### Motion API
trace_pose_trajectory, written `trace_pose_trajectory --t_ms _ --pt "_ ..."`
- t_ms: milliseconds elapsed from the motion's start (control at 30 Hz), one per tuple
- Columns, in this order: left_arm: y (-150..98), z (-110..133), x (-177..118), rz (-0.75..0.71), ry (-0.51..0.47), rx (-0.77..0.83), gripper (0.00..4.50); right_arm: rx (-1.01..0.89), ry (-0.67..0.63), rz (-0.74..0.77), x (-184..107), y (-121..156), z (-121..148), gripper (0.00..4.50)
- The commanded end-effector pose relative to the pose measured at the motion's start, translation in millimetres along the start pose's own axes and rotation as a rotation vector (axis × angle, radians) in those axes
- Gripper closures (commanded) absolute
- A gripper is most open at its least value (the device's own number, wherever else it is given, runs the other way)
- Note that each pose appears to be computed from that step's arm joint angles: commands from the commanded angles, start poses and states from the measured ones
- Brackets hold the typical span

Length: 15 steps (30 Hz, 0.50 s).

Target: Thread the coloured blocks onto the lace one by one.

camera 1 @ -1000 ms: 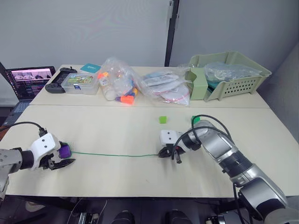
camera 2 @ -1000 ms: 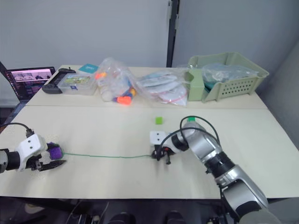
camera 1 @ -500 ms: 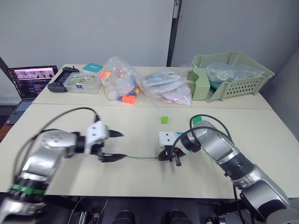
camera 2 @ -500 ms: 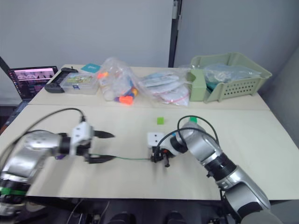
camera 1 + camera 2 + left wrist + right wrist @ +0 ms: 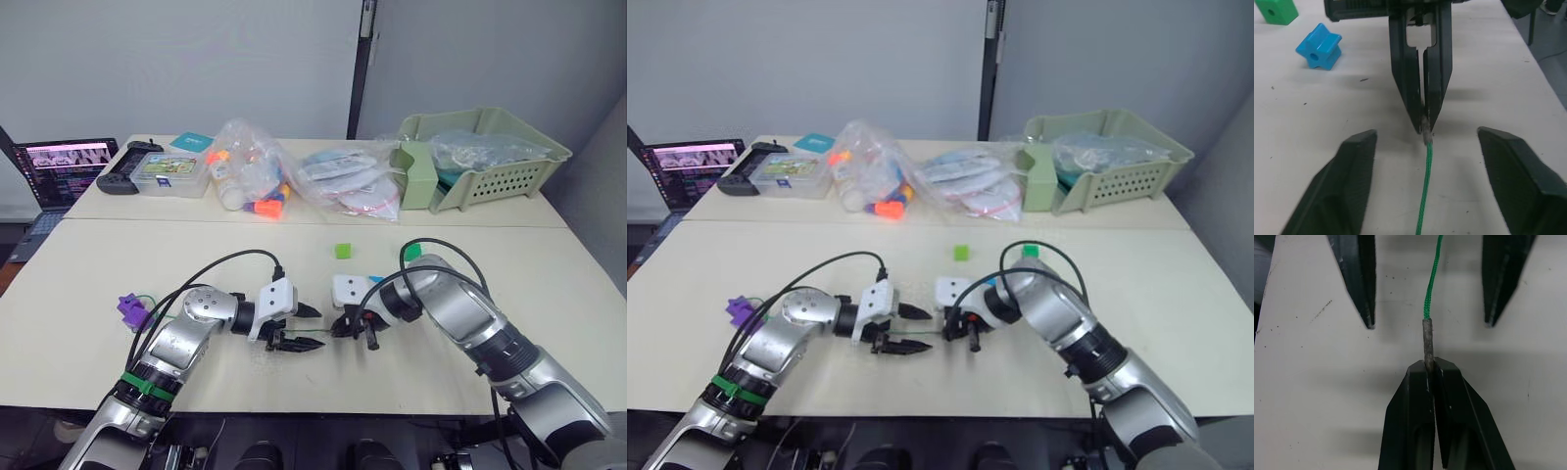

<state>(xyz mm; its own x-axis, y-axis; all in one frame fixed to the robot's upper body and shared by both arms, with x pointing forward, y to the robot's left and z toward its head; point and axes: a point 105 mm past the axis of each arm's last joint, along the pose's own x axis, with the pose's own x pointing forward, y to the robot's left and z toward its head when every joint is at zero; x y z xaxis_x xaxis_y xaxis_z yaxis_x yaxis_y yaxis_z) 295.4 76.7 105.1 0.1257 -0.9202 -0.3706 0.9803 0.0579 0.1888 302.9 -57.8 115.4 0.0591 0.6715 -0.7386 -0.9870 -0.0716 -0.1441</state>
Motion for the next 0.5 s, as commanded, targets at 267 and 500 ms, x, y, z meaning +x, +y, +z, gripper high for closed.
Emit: trace_pose_trajectory --t_ms 267,500 --pt "3.4 11.4 10.7 -0.009 -0.032 0.051 2.37 -0.012 -0.035 -0.033 -7.3 0.2 8.3 4.5" --pt "2.8 13.8 12.9 -0.019 -0.036 0.056 4.19 -0.011 -0.036 -0.035 -7.2 0.1 8.5 4.5"
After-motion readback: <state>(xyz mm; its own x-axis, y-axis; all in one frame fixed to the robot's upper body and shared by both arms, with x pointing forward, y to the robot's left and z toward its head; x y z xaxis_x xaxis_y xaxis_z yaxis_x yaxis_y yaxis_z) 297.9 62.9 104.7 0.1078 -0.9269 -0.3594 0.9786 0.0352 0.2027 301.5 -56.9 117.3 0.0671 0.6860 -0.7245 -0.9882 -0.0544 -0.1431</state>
